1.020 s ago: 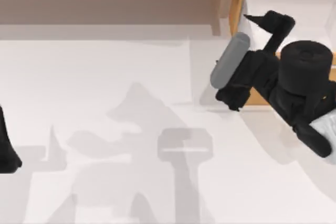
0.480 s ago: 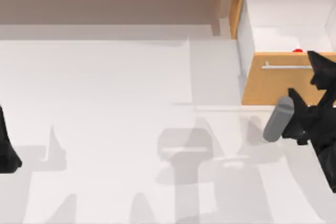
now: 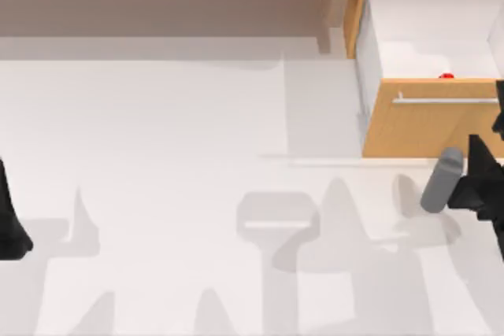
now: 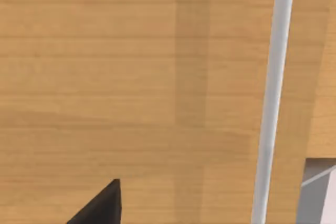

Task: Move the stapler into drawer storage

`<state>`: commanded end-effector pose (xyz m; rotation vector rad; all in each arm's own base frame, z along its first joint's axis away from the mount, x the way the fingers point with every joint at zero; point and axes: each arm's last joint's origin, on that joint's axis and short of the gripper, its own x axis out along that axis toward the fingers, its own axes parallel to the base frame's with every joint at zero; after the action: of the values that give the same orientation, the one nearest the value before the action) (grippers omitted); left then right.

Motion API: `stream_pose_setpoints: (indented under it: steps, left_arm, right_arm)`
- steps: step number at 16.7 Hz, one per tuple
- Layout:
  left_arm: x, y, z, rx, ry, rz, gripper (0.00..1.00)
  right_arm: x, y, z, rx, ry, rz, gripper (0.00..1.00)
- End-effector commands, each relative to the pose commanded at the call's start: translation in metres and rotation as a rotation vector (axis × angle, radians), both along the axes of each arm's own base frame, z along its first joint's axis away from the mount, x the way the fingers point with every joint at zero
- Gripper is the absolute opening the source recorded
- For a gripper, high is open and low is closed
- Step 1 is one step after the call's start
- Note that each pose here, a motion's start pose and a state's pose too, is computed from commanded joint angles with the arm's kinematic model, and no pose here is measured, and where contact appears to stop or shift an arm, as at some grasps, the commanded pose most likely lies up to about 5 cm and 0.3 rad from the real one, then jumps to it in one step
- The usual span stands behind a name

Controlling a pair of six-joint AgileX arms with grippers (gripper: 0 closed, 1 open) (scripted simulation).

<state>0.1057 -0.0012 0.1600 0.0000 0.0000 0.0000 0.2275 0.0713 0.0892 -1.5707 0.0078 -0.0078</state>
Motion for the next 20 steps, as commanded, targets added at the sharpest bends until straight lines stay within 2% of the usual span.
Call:
stream_pose_setpoints:
  steps: [11,20]
  left_arm:
    - [0.000,0.000,0.000,0.000,0.000,0.000,1.00]
    - [0.000,0.000,0.000,0.000,0.000,0.000,1.00]
  right_arm:
    - [0.025,0.000,0.000,0.000,0.000,0.000,1.00]
    - [0.025,0.000,0.000,0.000,0.000,0.000,0.32]
